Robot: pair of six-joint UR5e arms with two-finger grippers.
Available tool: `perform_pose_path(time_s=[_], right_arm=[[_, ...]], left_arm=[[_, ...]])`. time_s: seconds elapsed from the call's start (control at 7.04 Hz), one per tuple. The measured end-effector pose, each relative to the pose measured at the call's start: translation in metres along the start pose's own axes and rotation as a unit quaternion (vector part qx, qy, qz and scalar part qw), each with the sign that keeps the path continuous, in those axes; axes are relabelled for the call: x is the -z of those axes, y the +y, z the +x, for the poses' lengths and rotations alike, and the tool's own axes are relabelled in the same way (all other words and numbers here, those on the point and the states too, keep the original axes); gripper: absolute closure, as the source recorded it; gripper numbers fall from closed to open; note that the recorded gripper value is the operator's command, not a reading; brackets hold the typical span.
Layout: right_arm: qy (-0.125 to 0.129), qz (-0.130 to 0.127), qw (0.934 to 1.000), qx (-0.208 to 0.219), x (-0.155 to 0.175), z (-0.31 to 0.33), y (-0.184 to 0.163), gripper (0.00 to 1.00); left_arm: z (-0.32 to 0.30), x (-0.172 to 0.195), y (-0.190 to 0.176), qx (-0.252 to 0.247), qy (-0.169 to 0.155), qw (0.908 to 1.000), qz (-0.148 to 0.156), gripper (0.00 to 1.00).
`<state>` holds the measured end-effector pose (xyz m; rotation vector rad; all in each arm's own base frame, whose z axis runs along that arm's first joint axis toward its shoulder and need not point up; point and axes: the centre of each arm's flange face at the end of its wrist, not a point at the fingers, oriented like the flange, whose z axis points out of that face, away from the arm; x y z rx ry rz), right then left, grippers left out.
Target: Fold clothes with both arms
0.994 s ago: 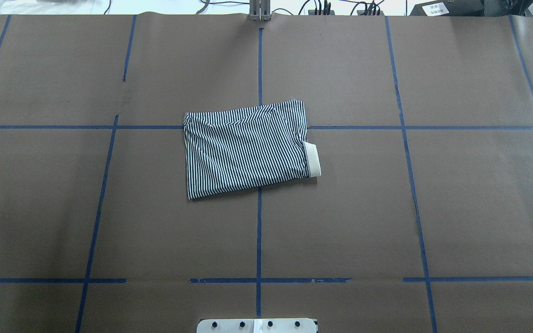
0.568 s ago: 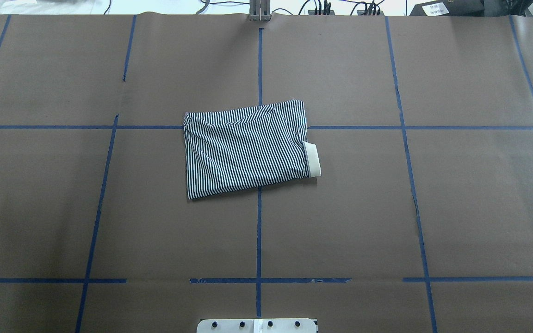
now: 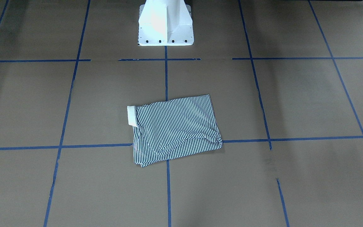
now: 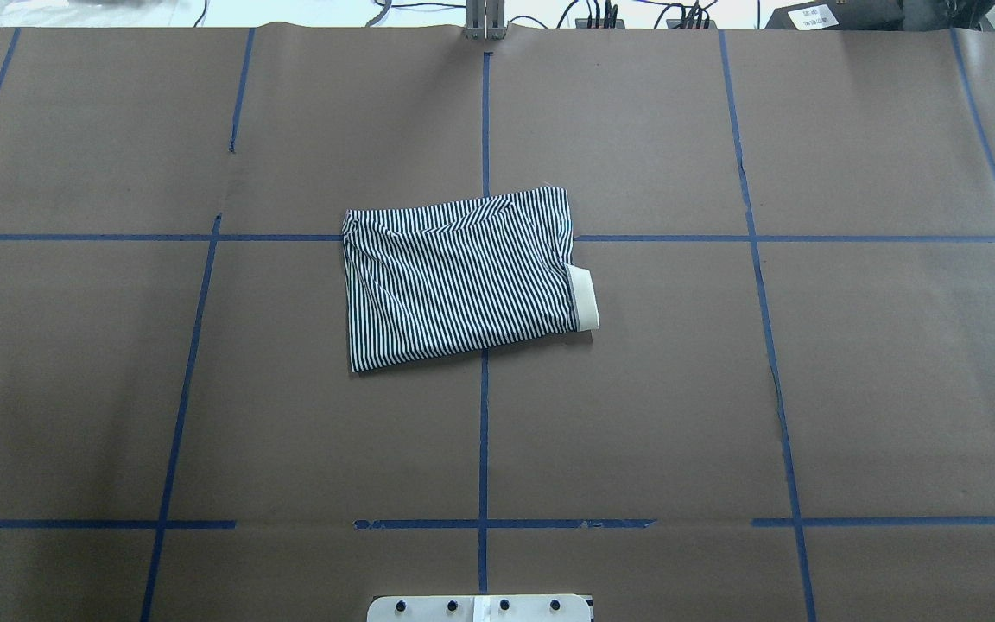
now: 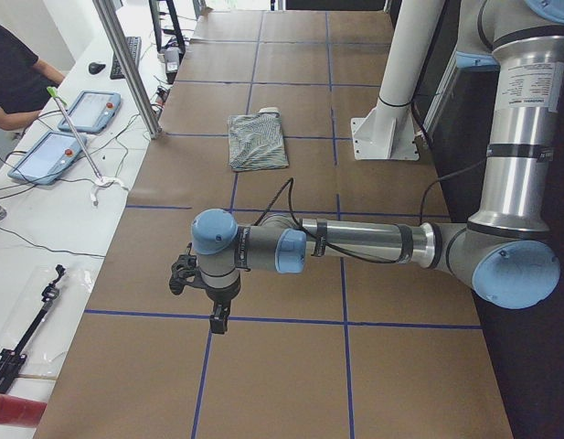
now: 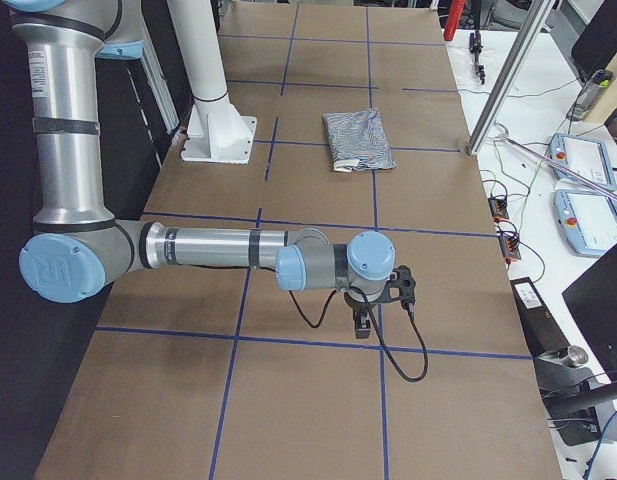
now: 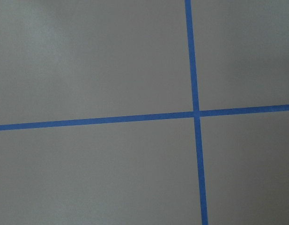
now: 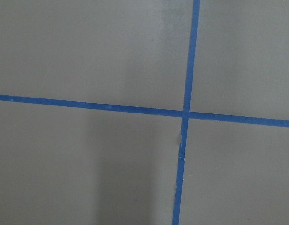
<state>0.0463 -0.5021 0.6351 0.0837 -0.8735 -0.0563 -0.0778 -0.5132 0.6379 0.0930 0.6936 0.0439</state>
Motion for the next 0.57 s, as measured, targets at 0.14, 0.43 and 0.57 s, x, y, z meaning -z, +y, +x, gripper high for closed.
perform_pose_path(time_s=[0.14, 0.43, 0.57], right_arm=[[0.0, 0.001, 1.0, 0.0, 0.0004, 0.0003, 0.0001, 0.0], [0.0, 0.003, 1.0, 0.001, 0.0016, 0.0008, 0.0, 0.0], [0.0, 0.004, 1.0, 0.001, 0.0024, 0.0015, -0.0002, 0.0]], left_arm=[[-0.0001, -0.0001, 0.0, 0.0, 0.0, 1.0, 0.0, 0.0], [-0.0001, -0.0002, 0.0, 0.0, 0.0, 1.0, 0.0, 0.0], [-0.0001, -0.0002, 0.0, 0.0, 0.001, 1.0, 0.0, 0.0]])
